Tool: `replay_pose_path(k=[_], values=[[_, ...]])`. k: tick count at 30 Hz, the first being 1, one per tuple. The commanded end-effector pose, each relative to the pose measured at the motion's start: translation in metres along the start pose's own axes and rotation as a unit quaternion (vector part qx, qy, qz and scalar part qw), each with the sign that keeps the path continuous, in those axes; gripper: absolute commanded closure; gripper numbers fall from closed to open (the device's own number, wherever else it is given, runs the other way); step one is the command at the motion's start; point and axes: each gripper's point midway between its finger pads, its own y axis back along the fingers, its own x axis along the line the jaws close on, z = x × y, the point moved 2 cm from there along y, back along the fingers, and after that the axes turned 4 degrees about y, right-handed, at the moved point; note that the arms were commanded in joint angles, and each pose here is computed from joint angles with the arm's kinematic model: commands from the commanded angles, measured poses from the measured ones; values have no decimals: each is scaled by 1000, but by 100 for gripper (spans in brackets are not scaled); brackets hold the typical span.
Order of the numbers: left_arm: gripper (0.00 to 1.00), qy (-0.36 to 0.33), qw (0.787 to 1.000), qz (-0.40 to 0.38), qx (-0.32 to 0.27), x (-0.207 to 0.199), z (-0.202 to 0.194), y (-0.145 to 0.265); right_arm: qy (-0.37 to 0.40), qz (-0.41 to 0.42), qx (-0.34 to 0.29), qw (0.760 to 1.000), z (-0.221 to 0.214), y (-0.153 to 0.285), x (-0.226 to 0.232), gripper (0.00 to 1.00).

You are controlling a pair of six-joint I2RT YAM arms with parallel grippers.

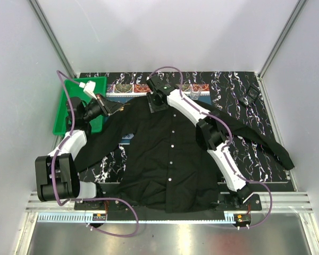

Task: Pin the brooch onto the clothing
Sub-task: Pin the brooch to the clothes.

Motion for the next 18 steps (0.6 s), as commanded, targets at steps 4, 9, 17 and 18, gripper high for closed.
replay_pose_path(k=[4, 9, 17, 18], values=[[100, -49, 998, -29, -3, -13, 7, -2, -23, -36, -8, 999, -3, 95, -67, 53], [100, -52, 997, -45, 23, -21, -11, -16, -55, -89, 6, 994, -43, 118, -123, 53], [100, -48, 995, -59, 60, -30, -38, -36, -105, -103, 33, 989, -75, 109, -152, 53], [100, -51, 995, -59, 61, -31, -37, -37, -107, -100, 40, 988, -78, 104, -151, 53]])
